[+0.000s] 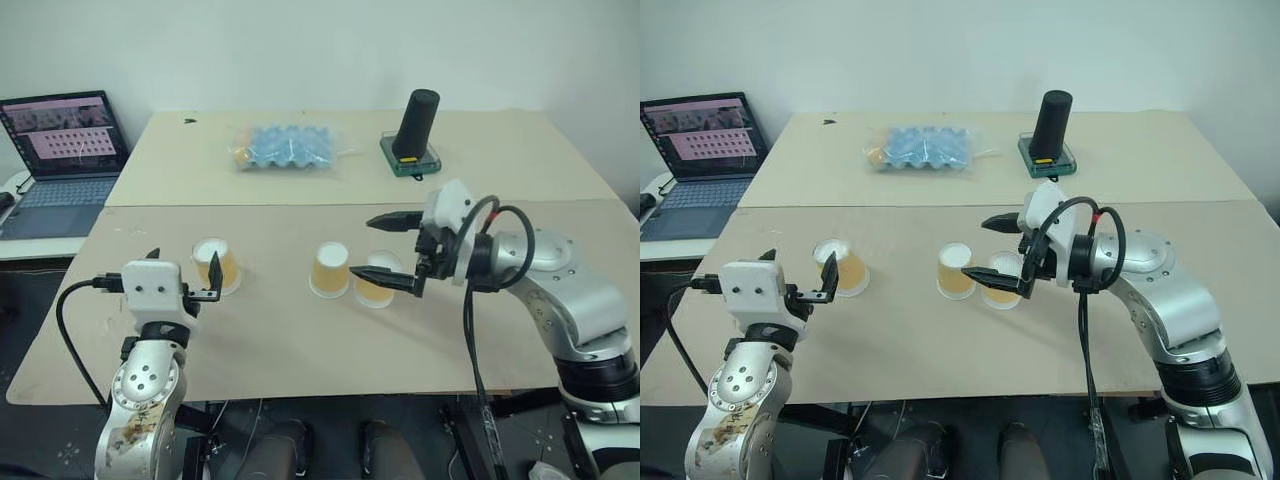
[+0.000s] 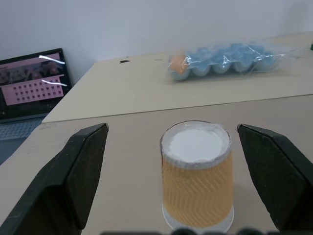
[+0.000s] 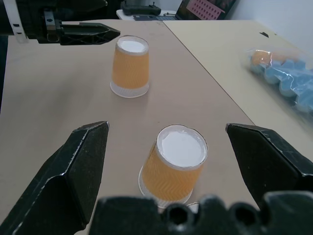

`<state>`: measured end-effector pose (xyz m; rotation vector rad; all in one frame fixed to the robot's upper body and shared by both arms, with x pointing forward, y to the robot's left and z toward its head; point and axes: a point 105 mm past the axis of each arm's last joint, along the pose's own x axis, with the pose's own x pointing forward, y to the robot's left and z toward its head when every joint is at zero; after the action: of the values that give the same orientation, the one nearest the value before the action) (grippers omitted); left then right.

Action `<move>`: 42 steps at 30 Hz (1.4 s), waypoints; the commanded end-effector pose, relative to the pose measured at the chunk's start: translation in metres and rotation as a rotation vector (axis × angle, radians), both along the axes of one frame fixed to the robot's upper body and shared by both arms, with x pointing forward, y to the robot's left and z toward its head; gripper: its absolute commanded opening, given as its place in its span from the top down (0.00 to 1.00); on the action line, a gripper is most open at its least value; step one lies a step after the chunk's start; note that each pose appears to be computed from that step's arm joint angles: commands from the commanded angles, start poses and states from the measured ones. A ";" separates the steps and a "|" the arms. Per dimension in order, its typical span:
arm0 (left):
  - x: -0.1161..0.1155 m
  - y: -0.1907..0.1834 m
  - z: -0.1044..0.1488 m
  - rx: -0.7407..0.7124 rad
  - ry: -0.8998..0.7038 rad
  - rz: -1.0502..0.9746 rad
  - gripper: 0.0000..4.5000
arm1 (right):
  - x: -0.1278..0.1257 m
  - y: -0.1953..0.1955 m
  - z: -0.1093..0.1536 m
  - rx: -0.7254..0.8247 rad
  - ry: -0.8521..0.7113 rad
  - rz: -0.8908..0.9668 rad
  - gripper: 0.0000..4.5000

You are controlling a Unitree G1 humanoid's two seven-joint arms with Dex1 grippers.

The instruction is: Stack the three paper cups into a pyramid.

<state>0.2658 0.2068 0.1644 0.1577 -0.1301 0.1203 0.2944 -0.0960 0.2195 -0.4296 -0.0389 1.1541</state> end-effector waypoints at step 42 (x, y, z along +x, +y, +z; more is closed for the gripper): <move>0.014 -0.029 0.035 0.070 -0.112 -0.231 0.00 | 0.023 -0.054 -0.051 0.134 0.049 -0.468 0.01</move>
<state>0.2838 0.1782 0.1823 0.1926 -0.1953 -0.1147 0.3161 -0.1596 0.1522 -0.2589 0.0897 0.6811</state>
